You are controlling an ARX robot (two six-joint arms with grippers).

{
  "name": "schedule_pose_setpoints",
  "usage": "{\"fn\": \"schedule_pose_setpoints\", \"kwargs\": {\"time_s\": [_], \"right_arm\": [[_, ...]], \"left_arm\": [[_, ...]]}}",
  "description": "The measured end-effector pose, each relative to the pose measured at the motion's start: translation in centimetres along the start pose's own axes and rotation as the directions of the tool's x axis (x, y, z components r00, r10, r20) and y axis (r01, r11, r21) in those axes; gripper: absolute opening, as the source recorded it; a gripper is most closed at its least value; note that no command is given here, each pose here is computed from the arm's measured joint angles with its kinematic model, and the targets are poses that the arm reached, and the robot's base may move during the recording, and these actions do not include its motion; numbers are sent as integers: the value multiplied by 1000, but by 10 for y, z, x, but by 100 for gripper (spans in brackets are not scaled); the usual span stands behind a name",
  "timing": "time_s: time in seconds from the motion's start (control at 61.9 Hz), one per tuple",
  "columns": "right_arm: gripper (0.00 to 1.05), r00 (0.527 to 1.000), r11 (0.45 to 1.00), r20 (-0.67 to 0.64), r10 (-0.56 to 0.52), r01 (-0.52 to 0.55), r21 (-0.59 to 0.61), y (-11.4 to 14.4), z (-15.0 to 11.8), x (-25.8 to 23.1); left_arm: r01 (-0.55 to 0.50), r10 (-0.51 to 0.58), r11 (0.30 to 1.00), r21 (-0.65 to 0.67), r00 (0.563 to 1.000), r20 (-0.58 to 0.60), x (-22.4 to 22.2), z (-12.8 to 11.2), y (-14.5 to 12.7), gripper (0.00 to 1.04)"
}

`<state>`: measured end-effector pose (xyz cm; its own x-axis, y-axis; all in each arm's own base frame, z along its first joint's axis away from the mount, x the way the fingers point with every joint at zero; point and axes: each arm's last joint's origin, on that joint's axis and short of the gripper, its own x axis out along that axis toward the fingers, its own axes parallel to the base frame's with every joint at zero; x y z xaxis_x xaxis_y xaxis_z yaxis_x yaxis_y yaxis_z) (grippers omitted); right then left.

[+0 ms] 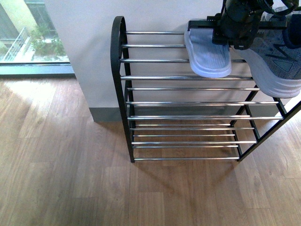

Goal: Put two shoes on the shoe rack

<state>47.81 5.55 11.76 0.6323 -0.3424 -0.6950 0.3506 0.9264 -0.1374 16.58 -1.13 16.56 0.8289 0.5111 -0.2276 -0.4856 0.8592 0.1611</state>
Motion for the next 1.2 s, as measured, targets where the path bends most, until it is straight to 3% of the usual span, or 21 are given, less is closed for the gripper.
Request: {"fn": "schedule_pose_setpoints", "kwargs": {"time_s": [0.162, 0.436, 0.614, 0.695, 0.776, 0.856, 0.905, 1.002, 1.099, 1.196], "right_arm": [[4, 999, 999, -32, -6, 5, -35, -5, -1, 2], [45, 997, 995, -79, -26, 19, -95, -7, -5, 2], [72, 994, 993, -99, 54, -64, -101, -10, -3, -12], [88, 993, 989, -55, 107, -112, -100, -21, 8, -37], [97, 991, 987, 28, 127, -124, -101, -32, 21, -61], [90, 943, 970, 232, 239, -223, -91, -46, 34, -85], [81, 836, 941, 435, 335, -320, -109, -58, 37, -102], [67, 688, 925, 632, 356, -356, -134, -74, 21, -122], [53, 630, 923, 693, 350, -358, -141, -86, -9, -130], [39, 634, 924, 689, 351, -353, -146, -97, -37, -134]], "left_arm": [[0, 0, 1000, 0, 1000, 0, 0, 0, 0, 2], [0, 0, 1000, 0, 1000, 0, 0, 0, 0, 2], [0, 0, 1000, 0, 1000, 0, 0, 0, 0, 2], [0, 0, 1000, 0, 1000, 0, 0, 0, 0, 2], [0, 0, 1000, 0, 1000, 0, 0, 0, 0, 2], [0, 0, 1000, 0, 1000, 0, 0, 0, 0, 2], [0, 0, 1000, 0, 1000, 0, 0, 0, 0, 2], [0, 0, 1000, 0, 1000, 0, 0, 0, 0, 2], [0, 0, 1000, 0, 1000, 0, 0, 0, 0, 2], [0, 0, 1000, 0, 1000, 0, 0, 0, 0, 2]]}}
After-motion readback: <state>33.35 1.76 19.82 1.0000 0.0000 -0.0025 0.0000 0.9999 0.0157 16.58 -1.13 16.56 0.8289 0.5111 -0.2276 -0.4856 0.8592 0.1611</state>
